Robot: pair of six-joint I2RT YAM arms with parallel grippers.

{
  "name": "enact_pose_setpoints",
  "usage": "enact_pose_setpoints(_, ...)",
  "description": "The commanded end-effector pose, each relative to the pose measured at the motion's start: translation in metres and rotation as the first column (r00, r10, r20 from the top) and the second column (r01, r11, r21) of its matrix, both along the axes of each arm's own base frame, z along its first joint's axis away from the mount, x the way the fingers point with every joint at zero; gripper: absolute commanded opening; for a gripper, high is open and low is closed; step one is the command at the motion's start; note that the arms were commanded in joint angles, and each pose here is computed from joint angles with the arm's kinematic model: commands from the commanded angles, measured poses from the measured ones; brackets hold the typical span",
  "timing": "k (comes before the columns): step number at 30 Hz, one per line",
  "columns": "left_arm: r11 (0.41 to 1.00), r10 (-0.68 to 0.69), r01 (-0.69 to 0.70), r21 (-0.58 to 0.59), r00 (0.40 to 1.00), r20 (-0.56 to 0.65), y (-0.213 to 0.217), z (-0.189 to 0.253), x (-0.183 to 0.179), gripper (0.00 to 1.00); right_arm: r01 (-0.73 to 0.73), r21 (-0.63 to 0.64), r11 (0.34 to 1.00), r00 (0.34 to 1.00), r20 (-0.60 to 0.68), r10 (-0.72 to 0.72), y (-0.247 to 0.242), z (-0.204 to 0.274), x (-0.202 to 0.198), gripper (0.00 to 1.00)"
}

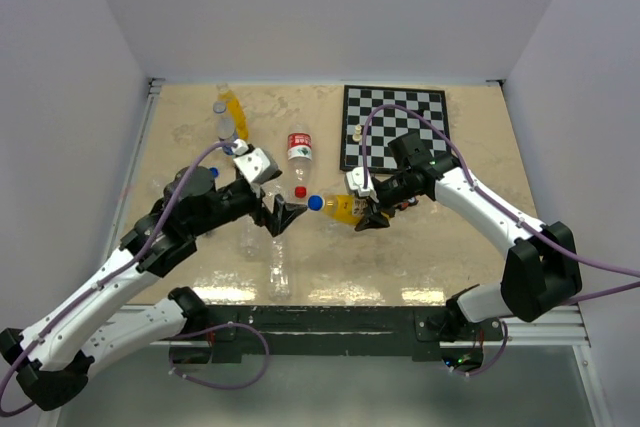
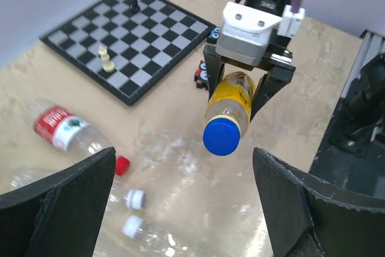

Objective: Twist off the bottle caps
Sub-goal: Unscrew the bottle cap from the plastic bottle.

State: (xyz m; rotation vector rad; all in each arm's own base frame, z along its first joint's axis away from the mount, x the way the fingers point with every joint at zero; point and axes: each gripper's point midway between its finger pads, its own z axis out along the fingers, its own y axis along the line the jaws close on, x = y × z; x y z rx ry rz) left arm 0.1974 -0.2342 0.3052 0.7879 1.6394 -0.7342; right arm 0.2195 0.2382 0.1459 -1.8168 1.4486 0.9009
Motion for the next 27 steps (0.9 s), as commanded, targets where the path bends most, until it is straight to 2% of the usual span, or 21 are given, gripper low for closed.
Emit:
enact_pose_setpoints(1,0.983,-0.16,0.127,0.132,0.948,0.276,0.003,0.02,-0.009,1.0,-0.025,0.06,0.998,0.998,0.052,0.022,0.008,0.02,0.007,0.0)
enact_pose_setpoints(6,0.972,-0.216,0.168,0.163,0.914,0.344,-0.003,0.02,-0.01,1.0,-0.026,0.06,0.998,0.998,0.055,0.023,0.008,0.021,0.007,0.0)
enact_pose_setpoints(27,0.957,-0.276,0.224,0.185,0.9,0.337,-0.009,0.005,-0.016,1.0,-0.031,0.06,0.998,0.998,0.055,0.028,0.008,0.021,0.006,0.0)
